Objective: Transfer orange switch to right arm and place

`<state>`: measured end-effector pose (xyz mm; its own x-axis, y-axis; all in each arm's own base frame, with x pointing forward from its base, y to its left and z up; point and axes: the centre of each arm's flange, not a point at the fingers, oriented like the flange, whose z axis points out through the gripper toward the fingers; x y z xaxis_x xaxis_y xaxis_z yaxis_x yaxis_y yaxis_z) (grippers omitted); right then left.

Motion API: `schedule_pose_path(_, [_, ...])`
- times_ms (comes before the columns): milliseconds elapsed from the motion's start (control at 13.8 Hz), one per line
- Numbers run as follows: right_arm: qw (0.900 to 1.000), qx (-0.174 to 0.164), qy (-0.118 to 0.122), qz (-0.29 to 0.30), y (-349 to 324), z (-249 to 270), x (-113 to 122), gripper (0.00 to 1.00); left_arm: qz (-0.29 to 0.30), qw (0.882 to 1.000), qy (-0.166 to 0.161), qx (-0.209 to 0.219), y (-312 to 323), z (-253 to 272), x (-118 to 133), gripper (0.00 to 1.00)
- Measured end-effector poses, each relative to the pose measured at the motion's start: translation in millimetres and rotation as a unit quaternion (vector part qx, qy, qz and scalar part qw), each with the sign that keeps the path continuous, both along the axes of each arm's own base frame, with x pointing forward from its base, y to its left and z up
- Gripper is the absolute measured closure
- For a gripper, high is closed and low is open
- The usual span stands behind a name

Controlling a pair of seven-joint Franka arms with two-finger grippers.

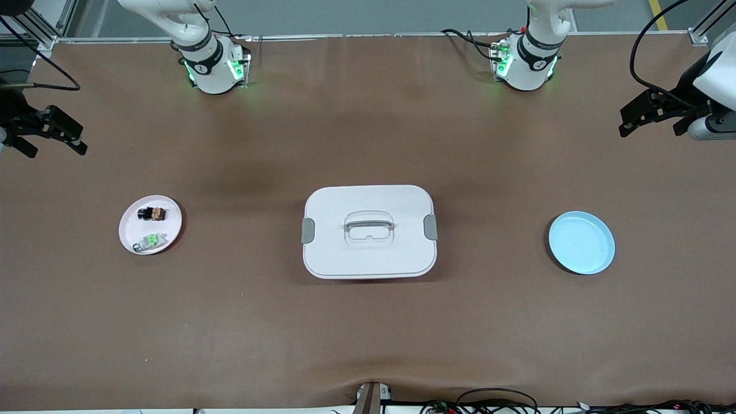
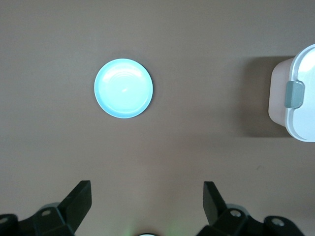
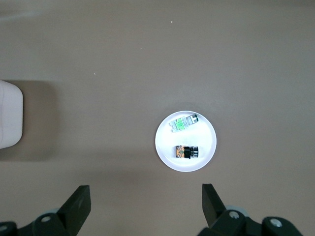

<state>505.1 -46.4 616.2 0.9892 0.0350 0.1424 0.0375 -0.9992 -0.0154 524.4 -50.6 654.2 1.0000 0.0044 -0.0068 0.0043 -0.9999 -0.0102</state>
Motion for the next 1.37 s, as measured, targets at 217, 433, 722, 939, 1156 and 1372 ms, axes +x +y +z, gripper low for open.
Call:
schedule_pose_path(217, [1.000,0.003,0.028,-0.003,-3.8,11.7,-8.3,0.00,0.001,1.000,-0.003,0.001,1.1,4.7,-0.4,0.00])
schedule_pose_path(433, [0.999,0.004,0.039,-0.003,-4.1,26.3,-13.9,0.00,0.001,1.000,-0.001,0.002,1.7,7.9,-2.1,0.00])
schedule_pose_path(722, [0.999,0.004,0.041,-0.003,-4.4,25.4,-12.6,0.00,0.002,1.000,0.001,0.003,2.1,10.5,-3.3,0.00])
schedule_pose_path(939, [0.999,0.004,0.046,-0.003,-4.5,20.9,-9.8,0.00,0.001,1.000,0.001,0.003,1.9,10.6,-3.5,0.00])
schedule_pose_path(1156, [0.999,0.005,0.051,-0.004,-4.7,15.9,-6.6,0.00,0.001,1.000,0.001,0.003,1.7,10.7,-3.5,0.00])
schedule_pose_path(1372, [0.999,0.005,0.052,-0.004,-4.7,14.5,-5.3,0.00,0.001,1.000,0.002,0.003,1.7,10.7,-3.6,0.00])
